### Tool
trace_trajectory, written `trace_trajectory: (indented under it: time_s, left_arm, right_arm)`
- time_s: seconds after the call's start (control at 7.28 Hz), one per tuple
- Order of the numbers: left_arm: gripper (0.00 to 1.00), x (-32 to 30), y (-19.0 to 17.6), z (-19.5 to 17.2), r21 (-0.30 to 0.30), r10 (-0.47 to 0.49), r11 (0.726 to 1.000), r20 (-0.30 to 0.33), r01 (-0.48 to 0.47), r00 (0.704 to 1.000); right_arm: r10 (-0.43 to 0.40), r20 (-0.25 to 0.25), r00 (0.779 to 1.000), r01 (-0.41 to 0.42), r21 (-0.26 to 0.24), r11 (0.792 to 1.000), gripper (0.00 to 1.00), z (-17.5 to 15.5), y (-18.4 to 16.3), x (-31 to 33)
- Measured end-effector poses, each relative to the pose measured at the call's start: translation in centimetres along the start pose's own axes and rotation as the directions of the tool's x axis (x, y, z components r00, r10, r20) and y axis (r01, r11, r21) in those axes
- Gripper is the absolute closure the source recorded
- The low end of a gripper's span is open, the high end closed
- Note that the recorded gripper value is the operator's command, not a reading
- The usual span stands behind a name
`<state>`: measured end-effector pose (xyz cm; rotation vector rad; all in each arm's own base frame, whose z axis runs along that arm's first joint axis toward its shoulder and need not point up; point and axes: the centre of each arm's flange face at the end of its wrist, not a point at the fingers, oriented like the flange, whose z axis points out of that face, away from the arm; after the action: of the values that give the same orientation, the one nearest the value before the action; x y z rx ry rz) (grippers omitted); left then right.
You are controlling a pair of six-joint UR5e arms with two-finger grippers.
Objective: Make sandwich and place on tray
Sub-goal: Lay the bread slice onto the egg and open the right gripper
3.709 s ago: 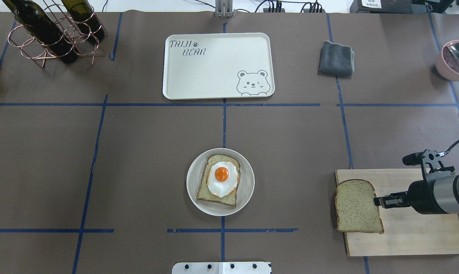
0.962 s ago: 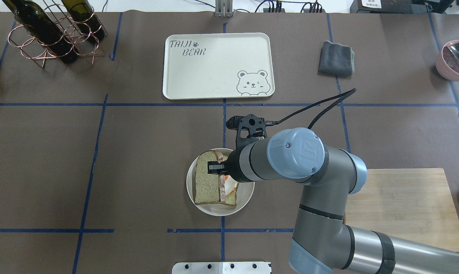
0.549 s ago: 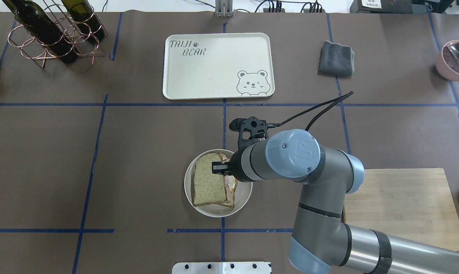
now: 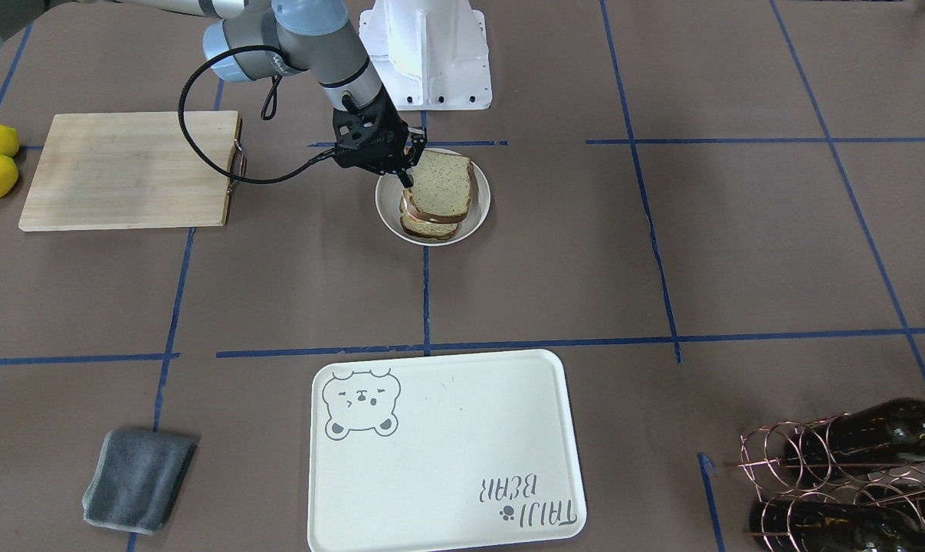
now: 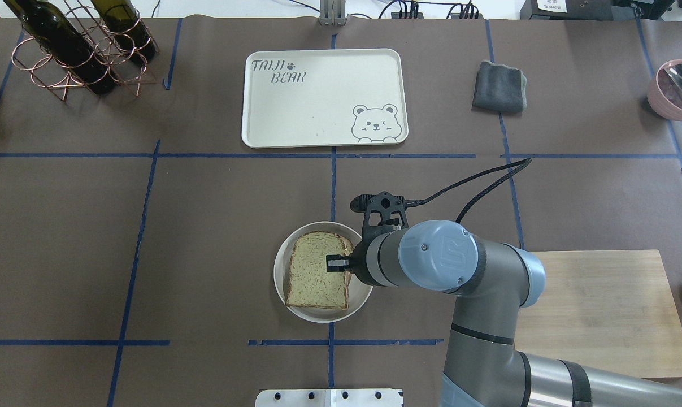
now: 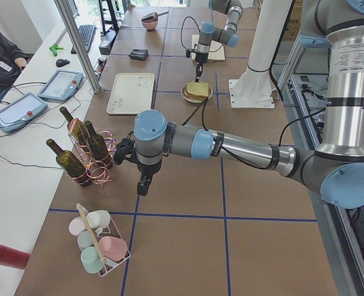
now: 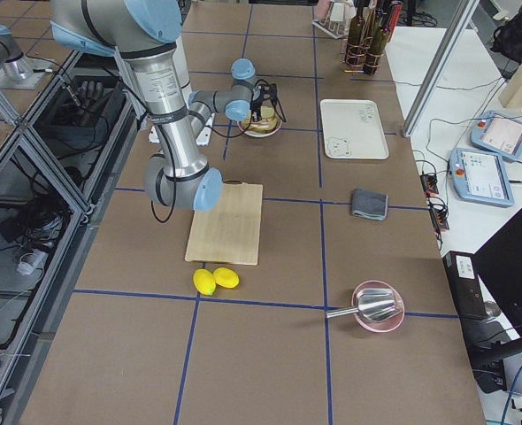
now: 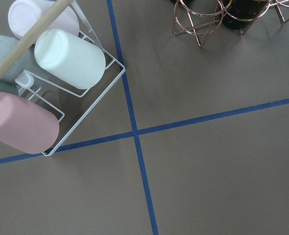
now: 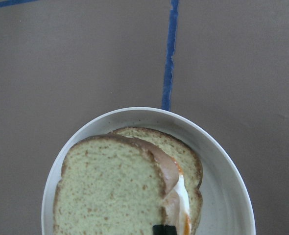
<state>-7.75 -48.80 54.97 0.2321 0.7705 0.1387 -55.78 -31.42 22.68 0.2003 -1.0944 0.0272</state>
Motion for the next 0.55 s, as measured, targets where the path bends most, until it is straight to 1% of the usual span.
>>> trace_trajectory:
  time_s: [0.14, 0.41, 0.55]
  left_arm:
    - [0.0, 0.0, -0.02, -0.02, 0.0, 0.0, 1.0, 0.0, 0.0, 1.0]
    - [0.0, -0.01, -0.03, -0.04, 0.001, 0.0, 1.0, 0.001, 0.0, 1.0]
    - [0.0, 0.0, -0.04, -0.04, 0.001, 0.0, 1.0, 0.001, 0.0, 1.0]
  right_arm:
    - [-0.002, -0.002, 1.0, 0.002, 0.002, 1.0, 0.0, 0.22, 0.52, -0.11]
    - [-0.003, -0.003, 1.0, 0.003, 0.004, 1.0, 0.0, 0.17, 0.73, -0.21]
    - [-0.001, 0.001, 1.0, 0.001, 0.0, 1.0, 0.0, -0.5, 0.4, -0.32]
